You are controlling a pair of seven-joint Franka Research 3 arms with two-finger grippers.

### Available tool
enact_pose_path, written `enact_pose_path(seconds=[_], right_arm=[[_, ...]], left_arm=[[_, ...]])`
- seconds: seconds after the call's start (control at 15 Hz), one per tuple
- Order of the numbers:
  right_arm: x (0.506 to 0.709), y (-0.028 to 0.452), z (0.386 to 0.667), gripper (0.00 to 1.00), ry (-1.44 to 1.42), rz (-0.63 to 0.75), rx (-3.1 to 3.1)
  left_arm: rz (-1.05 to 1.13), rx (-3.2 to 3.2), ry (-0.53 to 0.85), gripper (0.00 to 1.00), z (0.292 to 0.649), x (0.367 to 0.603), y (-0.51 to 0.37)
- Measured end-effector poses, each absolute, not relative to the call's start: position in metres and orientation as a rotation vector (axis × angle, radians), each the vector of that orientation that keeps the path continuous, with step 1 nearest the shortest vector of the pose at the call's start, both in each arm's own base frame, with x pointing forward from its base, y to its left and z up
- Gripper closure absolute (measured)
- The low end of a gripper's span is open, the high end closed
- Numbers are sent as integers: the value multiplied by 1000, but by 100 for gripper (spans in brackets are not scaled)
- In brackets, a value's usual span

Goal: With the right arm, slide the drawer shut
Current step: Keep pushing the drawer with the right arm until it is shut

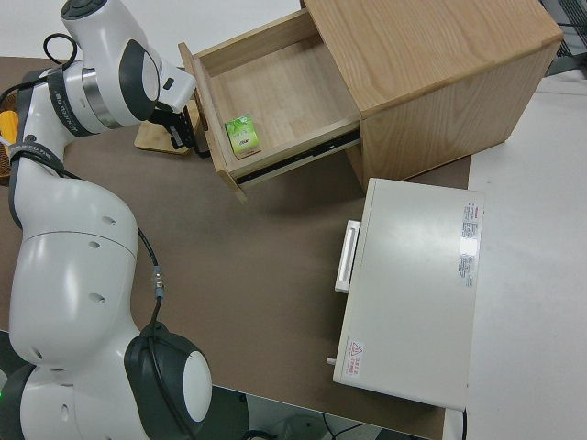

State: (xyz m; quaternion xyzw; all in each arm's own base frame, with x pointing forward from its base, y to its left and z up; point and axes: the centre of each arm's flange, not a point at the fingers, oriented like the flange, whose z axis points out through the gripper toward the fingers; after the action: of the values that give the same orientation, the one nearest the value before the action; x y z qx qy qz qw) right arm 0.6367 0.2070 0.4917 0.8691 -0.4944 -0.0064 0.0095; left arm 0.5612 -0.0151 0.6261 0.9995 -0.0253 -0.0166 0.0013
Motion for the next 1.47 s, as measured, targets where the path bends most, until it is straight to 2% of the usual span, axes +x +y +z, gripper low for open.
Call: enact_pose_path(seconds=[0.73,1.47], right_arm=[[668,156,485,99,-1684,87,2708],[688,87,483,99,-1592,156,2782]], left_arm=[[-52,3138,-79,0,626,561,-15],[-52,3138,-79,0,626,561,-15]])
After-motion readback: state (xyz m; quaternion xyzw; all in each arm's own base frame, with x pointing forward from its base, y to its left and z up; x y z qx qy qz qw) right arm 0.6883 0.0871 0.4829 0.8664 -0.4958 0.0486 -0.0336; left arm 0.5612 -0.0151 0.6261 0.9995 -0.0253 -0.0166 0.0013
